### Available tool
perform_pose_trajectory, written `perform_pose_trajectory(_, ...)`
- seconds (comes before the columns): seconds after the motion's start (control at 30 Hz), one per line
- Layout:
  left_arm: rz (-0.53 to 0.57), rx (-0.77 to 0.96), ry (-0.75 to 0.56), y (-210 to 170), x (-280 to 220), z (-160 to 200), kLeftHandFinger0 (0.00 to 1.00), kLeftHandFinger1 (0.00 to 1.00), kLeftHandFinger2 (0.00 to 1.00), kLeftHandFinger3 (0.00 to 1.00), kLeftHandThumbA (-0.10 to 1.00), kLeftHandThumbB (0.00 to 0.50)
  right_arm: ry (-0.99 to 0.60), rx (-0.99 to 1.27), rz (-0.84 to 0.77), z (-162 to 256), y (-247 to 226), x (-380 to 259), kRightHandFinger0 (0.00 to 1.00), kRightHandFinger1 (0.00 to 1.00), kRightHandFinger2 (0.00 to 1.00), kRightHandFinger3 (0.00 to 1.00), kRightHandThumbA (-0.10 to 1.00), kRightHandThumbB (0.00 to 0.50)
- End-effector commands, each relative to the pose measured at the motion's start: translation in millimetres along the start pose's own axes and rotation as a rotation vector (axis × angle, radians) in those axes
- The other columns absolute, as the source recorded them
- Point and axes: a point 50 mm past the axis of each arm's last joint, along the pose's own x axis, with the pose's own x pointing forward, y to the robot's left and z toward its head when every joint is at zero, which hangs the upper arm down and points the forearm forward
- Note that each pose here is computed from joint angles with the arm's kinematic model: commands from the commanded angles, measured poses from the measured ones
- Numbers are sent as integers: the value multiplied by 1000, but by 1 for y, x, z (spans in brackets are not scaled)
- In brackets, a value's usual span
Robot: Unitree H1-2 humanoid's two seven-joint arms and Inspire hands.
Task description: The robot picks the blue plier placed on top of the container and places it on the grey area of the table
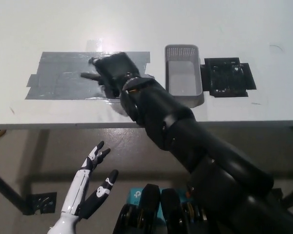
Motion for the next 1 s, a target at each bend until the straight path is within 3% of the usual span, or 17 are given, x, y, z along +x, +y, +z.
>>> perform_pose_trajectory(0.0, -1, 10, -69, 2, 5, 9, 1000, 948, 895, 1000, 766, 128, 43, 26, -52, -9, -29, 3, 1000, 1000, 1000, 1000, 652, 436)
perform_pose_trajectory(0.23, -7, 6, -79, 1, 7, 9, 1000, 921, 870, 1000, 732, 136, 46, 2, -188, -31, -51, 2, 1000, 1000, 1000, 1000, 869, 432)
perform_pose_trajectory(0.3, -13, 12, -77, 2, 7, 9, 1000, 925, 877, 1000, 732, 132, 38, 17, -248, -36, -62, 2, 1000, 1000, 1000, 1000, 1000, 414)
perform_pose_trajectory(0.47, -15, 15, -74, 2, 7, 10, 1000, 927, 884, 1000, 730, 142, 5, 87, -355, -39, -90, 1, 1000, 1000, 1000, 1000, 1000, 409)
perform_pose_trajectory(0.6, -9, 18, -79, 1, 12, 11, 1000, 918, 878, 1000, 738, 145, -86, 280, -472, -48, -133, -5, 1000, 1000, 1000, 1000, 1000, 385)
perform_pose_trajectory(0.7, 1, 6, -90, 2, 20, 14, 1000, 940, 905, 1000, 725, 135, -169, 457, -588, -63, -182, -17, 1000, 1000, 1000, 1000, 1000, 403)
perform_pose_trajectory(0.87, 49, -1, -103, 13, 37, 19, 1000, 1000, 1000, 1000, 787, 164, -355, 563, -763, -98, -242, -87, 1000, 1000, 1000, 1000, 1000, 373)
perform_pose_trajectory(0.97, 74, 3, -126, 20, 49, 22, 1000, 1000, 1000, 1000, 841, 150, -420, 541, -829, -115, -254, -142, 1000, 1000, 1000, 1000, 1000, 344)
